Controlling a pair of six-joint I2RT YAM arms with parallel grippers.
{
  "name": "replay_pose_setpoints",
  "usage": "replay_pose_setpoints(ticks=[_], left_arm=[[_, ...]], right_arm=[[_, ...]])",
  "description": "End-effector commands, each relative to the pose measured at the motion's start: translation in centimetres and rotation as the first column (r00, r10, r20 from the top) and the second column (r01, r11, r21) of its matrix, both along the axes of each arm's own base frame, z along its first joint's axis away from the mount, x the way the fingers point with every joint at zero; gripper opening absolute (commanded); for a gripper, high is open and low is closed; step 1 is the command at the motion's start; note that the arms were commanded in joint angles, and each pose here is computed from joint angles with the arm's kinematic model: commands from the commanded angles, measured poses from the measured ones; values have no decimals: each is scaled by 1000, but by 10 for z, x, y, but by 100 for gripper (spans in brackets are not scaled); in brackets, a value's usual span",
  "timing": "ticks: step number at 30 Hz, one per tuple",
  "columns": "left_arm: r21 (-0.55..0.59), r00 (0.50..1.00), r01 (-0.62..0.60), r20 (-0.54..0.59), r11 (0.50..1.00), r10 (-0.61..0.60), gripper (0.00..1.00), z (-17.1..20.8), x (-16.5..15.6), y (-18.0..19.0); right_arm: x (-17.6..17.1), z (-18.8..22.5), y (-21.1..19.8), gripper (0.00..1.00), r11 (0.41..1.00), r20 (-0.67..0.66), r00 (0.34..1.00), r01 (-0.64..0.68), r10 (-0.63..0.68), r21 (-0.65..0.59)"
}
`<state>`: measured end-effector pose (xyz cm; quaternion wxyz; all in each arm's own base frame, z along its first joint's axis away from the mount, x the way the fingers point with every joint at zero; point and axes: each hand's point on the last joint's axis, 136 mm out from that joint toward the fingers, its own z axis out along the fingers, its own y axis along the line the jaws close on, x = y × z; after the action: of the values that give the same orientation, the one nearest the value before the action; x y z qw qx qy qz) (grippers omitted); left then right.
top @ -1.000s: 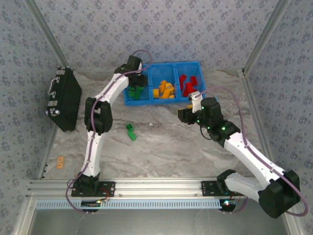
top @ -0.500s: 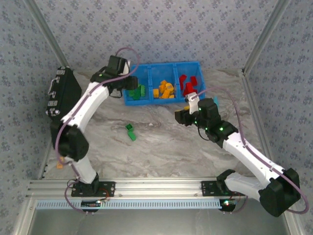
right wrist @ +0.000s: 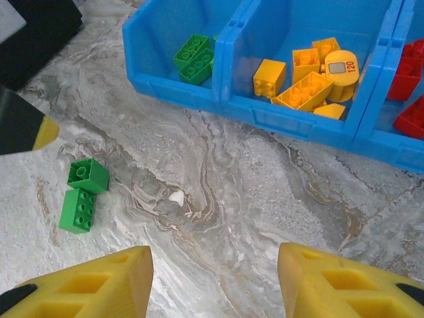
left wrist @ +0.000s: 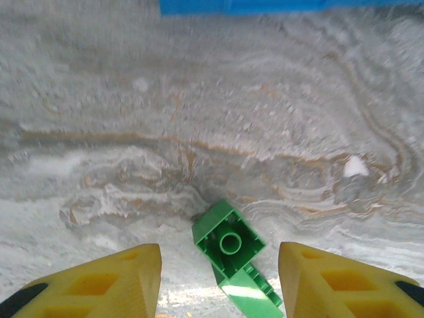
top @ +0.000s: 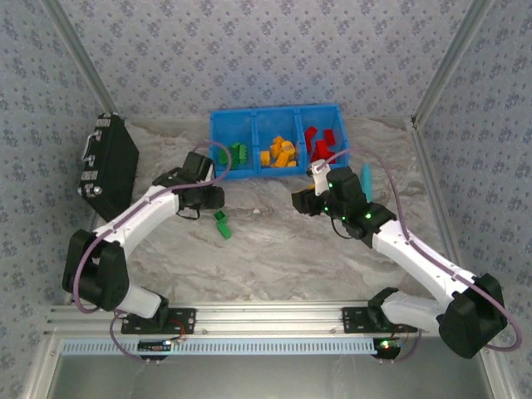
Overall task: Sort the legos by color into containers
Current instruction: Pick up the lego from the center of the table.
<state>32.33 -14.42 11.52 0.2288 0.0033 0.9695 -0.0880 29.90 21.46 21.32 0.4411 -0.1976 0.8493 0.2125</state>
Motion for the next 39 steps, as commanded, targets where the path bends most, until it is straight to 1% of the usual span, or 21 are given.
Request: replay_pose_setpoints(ticks=[1,6,9,12,21,32,34,39], left_arm=[[-76,998,-54,36,996,57,50,-1,3,-7],[-117,997,-81,-10,990,80,50,-20,2,-15],[-143,995,-97,-53,985,90,54,-30,1,-21],[-165,992,-112,-80,980,100,56,-38,1,-26],[-111,982,-153,-131,982,138,59,-56,-8,-20],[-63,976,-151,-165,987,139,61,-70,-13,-21],[-58,977,-149,-166,987,138,61,-71,-13,-21],[-53,975,-146,-178,988,134,55,-76,-12,-22]], right_arm=[[0,6,1,54,1000,2,1000,23,-23,6],[-4,1,1,54,1000,-13,999,31,-30,5],[-6,-4,1,54,1000,-23,999,29,-29,-1],[-6,-6,0,55,999,-25,999,29,-29,-12],[-6,-9,-1,55,999,-15,1000,21,-21,-38],[-2,-11,3,55,999,-8,1000,0,-1,-49],[-1,-12,3,55,999,-9,1000,-1,1,-53],[1,-13,3,55,998,-9,1000,-1,1,-59]])
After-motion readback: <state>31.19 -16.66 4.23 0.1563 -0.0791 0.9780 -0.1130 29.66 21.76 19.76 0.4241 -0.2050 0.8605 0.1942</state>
